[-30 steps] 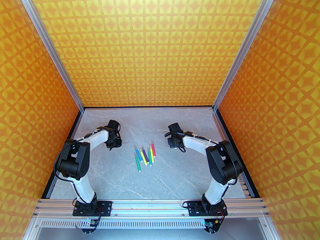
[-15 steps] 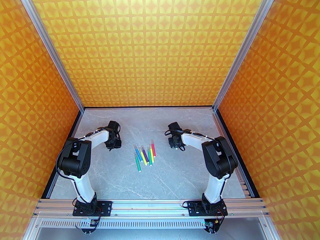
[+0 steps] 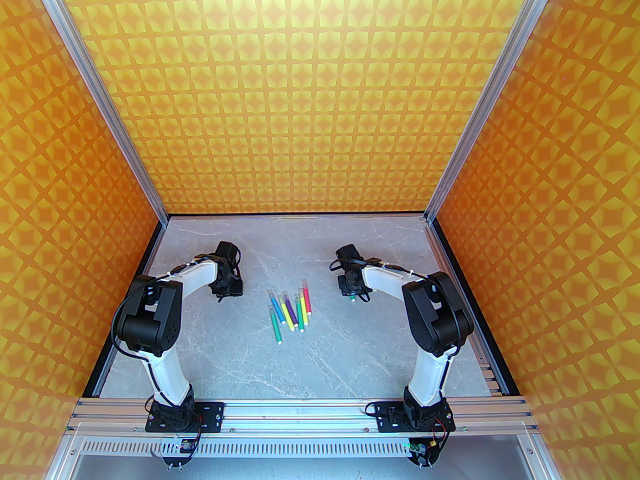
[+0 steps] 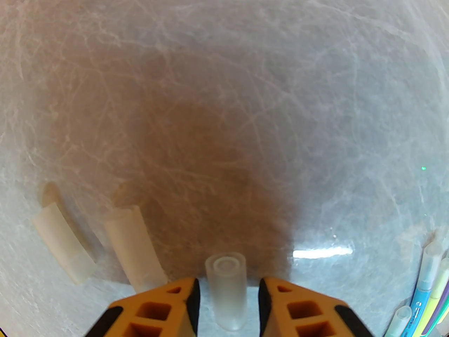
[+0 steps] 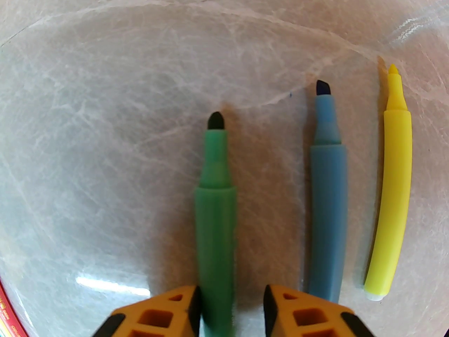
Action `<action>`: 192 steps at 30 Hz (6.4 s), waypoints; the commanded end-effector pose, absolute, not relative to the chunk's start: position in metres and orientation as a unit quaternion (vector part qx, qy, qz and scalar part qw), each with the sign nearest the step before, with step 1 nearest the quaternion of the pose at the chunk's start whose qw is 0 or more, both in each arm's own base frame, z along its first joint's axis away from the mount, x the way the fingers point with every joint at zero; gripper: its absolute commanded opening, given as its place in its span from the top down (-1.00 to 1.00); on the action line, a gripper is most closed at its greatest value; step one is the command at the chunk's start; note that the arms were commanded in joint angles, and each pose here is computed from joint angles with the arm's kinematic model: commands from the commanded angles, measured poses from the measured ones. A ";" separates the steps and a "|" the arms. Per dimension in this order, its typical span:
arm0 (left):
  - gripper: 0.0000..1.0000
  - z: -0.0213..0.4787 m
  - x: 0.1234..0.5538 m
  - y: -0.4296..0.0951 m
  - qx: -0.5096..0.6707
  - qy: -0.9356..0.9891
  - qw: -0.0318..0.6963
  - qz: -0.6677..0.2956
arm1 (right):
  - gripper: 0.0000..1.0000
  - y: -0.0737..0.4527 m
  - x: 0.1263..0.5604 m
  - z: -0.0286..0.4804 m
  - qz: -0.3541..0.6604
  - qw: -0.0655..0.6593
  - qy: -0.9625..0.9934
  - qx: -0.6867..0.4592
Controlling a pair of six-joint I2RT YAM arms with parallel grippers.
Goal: Open the pen caps
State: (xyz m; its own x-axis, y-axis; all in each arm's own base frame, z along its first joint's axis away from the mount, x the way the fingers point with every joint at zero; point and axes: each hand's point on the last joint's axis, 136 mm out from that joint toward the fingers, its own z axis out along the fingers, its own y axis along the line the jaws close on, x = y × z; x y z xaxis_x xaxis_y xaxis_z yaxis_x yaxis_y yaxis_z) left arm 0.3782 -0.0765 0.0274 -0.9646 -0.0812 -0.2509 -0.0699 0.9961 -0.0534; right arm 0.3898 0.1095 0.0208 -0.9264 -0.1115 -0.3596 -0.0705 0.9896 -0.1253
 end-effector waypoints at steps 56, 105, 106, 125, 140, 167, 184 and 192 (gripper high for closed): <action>-0.96 0.152 0.313 -0.096 -0.018 0.900 0.389 -0.194 | 0.18 0.262 0.340 0.020 0.097 0.138 0.968 -0.183; -0.92 0.156 0.314 -0.106 -0.014 0.893 0.386 -0.230 | 0.81 0.247 0.357 0.003 0.023 0.105 0.968 -0.226; -0.90 0.157 0.315 -0.110 -0.014 0.890 0.388 -0.241 | 0.82 0.247 0.357 0.009 0.028 0.112 0.967 -0.227; -0.72 0.169 0.329 -0.211 0.042 0.817 0.367 -0.443 | 0.84 0.291 0.322 0.115 0.254 0.197 0.908 -0.267; -0.40 0.179 0.334 -0.256 0.055 0.774 0.336 -0.534 | 0.84 0.307 0.301 0.149 0.335 0.214 0.873 -0.284; 0.56 0.189 0.341 -0.283 0.060 0.751 0.327 -0.571 | 0.84 0.316 0.289 0.159 0.354 0.215 0.856 -0.308; 1.00 0.199 0.343 -0.284 0.051 0.739 0.330 -0.585 | 0.19 0.318 0.290 0.149 0.368 0.226 0.852 -0.295; 1.00 0.200 0.343 -0.284 0.051 0.737 0.332 -0.586 | 0.56 0.315 0.288 0.152 0.367 0.237 0.849 -0.296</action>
